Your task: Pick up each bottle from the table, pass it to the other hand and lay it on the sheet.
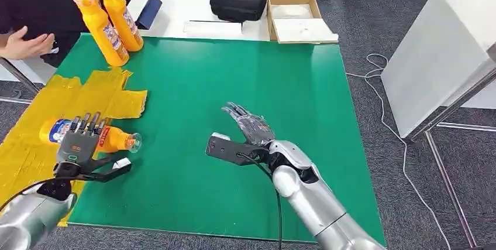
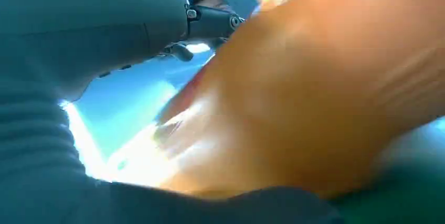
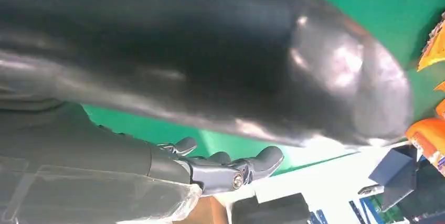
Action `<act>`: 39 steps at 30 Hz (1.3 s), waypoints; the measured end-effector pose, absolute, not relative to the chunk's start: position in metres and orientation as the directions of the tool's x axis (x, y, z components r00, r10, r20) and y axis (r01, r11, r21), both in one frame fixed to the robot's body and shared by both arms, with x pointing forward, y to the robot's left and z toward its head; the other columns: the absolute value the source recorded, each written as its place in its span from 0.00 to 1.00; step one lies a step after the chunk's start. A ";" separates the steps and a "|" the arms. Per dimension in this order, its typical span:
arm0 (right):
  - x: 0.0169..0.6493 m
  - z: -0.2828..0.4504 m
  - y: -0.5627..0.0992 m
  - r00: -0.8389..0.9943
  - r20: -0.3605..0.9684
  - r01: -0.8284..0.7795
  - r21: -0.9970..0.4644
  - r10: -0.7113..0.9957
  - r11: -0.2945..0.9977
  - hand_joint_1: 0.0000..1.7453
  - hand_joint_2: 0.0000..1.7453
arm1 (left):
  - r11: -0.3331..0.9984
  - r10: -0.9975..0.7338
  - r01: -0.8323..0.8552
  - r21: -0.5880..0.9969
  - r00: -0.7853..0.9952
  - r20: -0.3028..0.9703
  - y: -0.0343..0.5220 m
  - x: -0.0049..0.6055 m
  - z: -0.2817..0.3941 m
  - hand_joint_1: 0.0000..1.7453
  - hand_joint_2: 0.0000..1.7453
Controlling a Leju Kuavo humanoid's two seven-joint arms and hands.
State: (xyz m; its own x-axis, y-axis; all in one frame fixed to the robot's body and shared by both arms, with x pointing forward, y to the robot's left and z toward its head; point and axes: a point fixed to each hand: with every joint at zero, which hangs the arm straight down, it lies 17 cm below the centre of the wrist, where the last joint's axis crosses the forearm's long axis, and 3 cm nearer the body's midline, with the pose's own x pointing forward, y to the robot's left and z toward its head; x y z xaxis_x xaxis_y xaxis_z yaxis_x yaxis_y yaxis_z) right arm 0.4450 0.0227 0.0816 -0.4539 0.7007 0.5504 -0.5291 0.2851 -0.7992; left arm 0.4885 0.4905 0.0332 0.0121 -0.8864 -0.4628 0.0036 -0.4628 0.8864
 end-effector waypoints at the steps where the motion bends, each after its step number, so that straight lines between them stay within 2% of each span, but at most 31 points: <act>1: 0.445 0.083 0.023 -0.442 0.570 -0.534 -0.787 0.692 0.308 0.00 0.00 | -0.397 -0.917 -0.036 0.917 -0.017 -0.397 0.478 0.493 0.041 0.00 0.00; 3: 0.446 0.088 0.023 -0.422 0.614 -0.537 -0.762 0.667 0.362 0.00 0.00 | -0.225 -0.969 -0.128 0.966 -0.070 -0.236 0.461 0.503 0.067 0.00 0.00; 6: 0.457 0.118 0.018 -0.381 0.727 -0.505 -0.681 0.571 0.531 0.00 0.00 | 0.281 -0.960 -0.309 0.909 -0.093 0.265 0.466 0.521 0.127 0.00 0.00; 8: 0.470 0.146 0.006 -0.379 0.780 -0.444 -0.625 0.497 0.642 0.00 0.00 | 0.637 -0.760 -0.341 0.691 -0.132 0.636 0.465 0.541 0.157 0.00 0.00; 10: 0.483 0.189 -0.011 -0.450 0.794 -0.333 -0.574 0.409 0.748 0.00 0.00 | 0.866 -0.479 -0.284 0.413 -0.230 0.847 0.440 0.561 0.191 0.00 0.00; 11: 0.486 0.207 -0.018 -0.485 0.791 -0.289 -0.548 0.373 0.785 0.00 0.00 | 0.914 -0.382 -0.253 0.317 -0.274 0.883 0.425 0.569 0.206 0.00 0.00; 14: 0.490 0.260 -0.045 -0.601 0.751 -0.139 -0.435 0.273 0.890 0.00 0.00 | 0.987 -0.118 -0.149 0.062 -0.398 0.910 0.377 0.586 0.258 0.00 0.00; 17: 0.496 0.278 -0.059 -0.630 0.738 -0.072 -0.363 0.240 0.929 0.00 0.00 | 0.996 0.015 -0.074 -0.056 -0.464 0.886 0.335 0.593 0.289 0.00 0.00; 29: 0.505 0.271 -0.031 -0.608 0.771 -0.089 -0.302 0.188 0.949 0.00 0.00 | 0.985 0.168 0.107 -0.132 -0.485 0.858 0.233 0.593 0.307 0.00 0.00; 39: 0.506 0.258 -0.021 -0.581 0.793 -0.113 -0.303 0.185 0.946 0.00 0.00 | 0.981 0.187 0.133 -0.140 -0.466 0.865 0.214 0.593 0.301 0.00 0.00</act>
